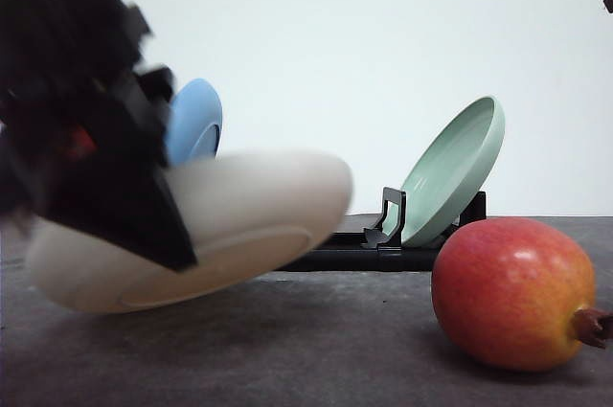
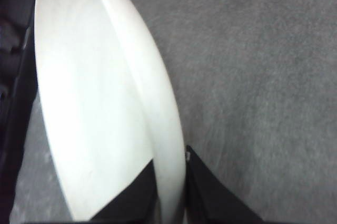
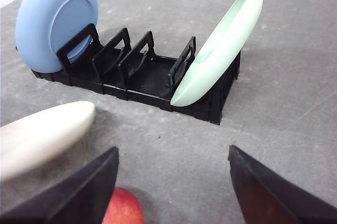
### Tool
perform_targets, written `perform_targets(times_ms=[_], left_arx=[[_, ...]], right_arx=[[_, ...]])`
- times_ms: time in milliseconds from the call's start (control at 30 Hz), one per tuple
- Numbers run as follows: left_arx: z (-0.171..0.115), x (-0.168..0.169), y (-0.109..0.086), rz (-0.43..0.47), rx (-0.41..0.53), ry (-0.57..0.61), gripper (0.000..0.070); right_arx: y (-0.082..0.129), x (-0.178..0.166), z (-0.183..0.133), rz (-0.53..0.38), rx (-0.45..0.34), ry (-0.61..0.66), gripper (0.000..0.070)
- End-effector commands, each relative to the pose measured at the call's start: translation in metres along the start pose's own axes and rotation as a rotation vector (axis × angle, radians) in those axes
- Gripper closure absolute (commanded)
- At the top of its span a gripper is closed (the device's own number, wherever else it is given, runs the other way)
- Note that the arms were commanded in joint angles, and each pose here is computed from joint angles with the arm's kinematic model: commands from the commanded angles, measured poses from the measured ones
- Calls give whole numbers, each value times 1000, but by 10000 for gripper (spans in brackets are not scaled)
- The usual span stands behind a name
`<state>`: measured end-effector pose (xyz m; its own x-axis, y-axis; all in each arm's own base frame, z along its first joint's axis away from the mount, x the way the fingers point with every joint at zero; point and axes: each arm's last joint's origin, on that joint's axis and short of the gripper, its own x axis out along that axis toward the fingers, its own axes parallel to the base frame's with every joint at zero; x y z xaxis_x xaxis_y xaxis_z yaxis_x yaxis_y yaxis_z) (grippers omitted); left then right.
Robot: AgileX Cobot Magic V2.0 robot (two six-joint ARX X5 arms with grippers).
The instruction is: Place pomegranate in white plate
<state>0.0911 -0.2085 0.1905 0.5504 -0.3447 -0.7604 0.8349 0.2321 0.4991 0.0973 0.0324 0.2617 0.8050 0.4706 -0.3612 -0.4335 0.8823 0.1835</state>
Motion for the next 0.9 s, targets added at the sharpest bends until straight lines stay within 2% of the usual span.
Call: perform_targets(times_ms=[0, 133, 233, 300, 333, 433, 567, 733, 867], left_arx=[[6, 5, -5, -16, 36, -8, 671], [5, 16, -14, -39, 99, 46, 648], [3, 19, -16, -52, 114, 78, 470], [3, 18, -17, -55, 104, 85, 377], [2, 17, -17, -55, 84, 90, 347], [4, 11, -11, -73, 28, 117, 335], [7, -5, 4, -167, -121, 95, 334], [-2, -24, 32, -290, -402, -16, 334], [-17, -36, 61, -273, -601, -80, 335]], right_arx=[[2, -2, 5, 7, 2, -22, 278], [2, -2, 5, 6, 2, -22, 279], [2, -2, 5, 7, 2, -22, 279], [2, -2, 5, 6, 2, -22, 279], [2, -2, 5, 7, 2, -22, 279], [2, -2, 5, 6, 2, -22, 279], [2, -2, 5, 7, 2, -22, 279], [2, -2, 5, 7, 2, -22, 279], [2, -2, 5, 7, 3, -22, 278]])
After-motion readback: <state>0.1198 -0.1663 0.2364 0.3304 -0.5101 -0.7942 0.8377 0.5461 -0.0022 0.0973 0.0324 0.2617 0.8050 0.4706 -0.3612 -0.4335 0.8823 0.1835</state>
